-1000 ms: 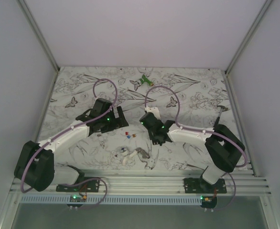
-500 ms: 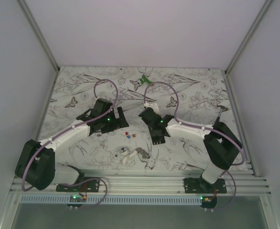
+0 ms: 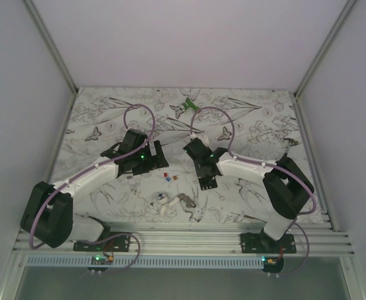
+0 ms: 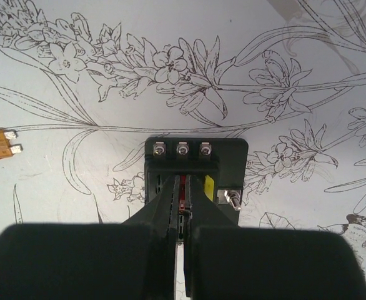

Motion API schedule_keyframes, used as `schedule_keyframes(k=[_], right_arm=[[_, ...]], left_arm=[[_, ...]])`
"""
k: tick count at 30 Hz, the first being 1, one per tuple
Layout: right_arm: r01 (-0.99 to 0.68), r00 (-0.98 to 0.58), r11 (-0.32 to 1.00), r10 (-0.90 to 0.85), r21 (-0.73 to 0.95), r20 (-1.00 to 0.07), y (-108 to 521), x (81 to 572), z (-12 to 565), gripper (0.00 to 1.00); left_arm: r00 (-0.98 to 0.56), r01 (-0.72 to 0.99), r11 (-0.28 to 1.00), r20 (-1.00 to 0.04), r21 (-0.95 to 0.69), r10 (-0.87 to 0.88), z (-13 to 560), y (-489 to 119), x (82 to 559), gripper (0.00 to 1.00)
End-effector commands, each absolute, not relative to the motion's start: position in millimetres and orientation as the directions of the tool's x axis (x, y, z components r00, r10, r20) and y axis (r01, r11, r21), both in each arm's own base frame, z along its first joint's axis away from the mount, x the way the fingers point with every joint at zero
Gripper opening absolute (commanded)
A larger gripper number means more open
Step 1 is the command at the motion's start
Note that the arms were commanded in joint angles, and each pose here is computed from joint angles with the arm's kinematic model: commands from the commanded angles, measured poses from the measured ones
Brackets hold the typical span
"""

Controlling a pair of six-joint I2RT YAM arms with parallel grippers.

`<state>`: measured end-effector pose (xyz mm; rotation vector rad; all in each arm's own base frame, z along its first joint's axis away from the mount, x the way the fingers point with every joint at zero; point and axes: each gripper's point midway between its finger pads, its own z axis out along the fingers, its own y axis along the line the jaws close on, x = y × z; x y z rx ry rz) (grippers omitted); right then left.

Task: Snap on the fuse box
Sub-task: Install the fuse at the fuse box base.

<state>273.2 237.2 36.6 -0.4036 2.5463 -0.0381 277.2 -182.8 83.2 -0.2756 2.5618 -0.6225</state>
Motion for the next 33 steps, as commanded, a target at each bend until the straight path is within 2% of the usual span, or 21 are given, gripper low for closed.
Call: schedule_keyframes(k=[1, 11, 19, 24, 27, 33], right_arm=[[-0.237, -0.849, 0.969, -0.238, -0.062, -0.471, 231, 270, 31, 0.0], [-0.17, -0.926, 0.985, -0.168, -0.023, -0.337, 197, 260, -6, 0.0], [-0.107, -0.958, 0.986, -0.137, -0.129, -0.25, 159, 240, -41, 0.0], [-0.127, -0.959, 0.966, -0.177, -0.226, -0.222, 150, 237, -54, 0.0], [-0.182, -0.941, 0.955, -0.238, -0.233, -0.241, 165, 244, -47, 0.0], [-0.325, -0.857, 0.937, -0.348, -0.126, -0.381, 224, 282, -3, 0.0]], left_arm=[[-0.867, -0.059, 0.878, -0.411, -0.475, -0.281, 86, -186, 277, 0.99], [-0.864, -0.057, 0.878, -0.416, -0.476, -0.282, 87, -185, 277, 0.99], [-0.863, -0.058, 0.878, -0.418, -0.475, -0.283, 87, -185, 277, 0.99], [-0.861, -0.058, 0.878, -0.421, -0.476, -0.285, 88, -184, 277, 0.99], [-0.858, -0.058, 0.879, -0.427, -0.474, -0.287, 89, -183, 276, 0.99], [-0.847, -0.059, 0.882, -0.445, -0.467, -0.292, 92, -179, 276, 0.99]])
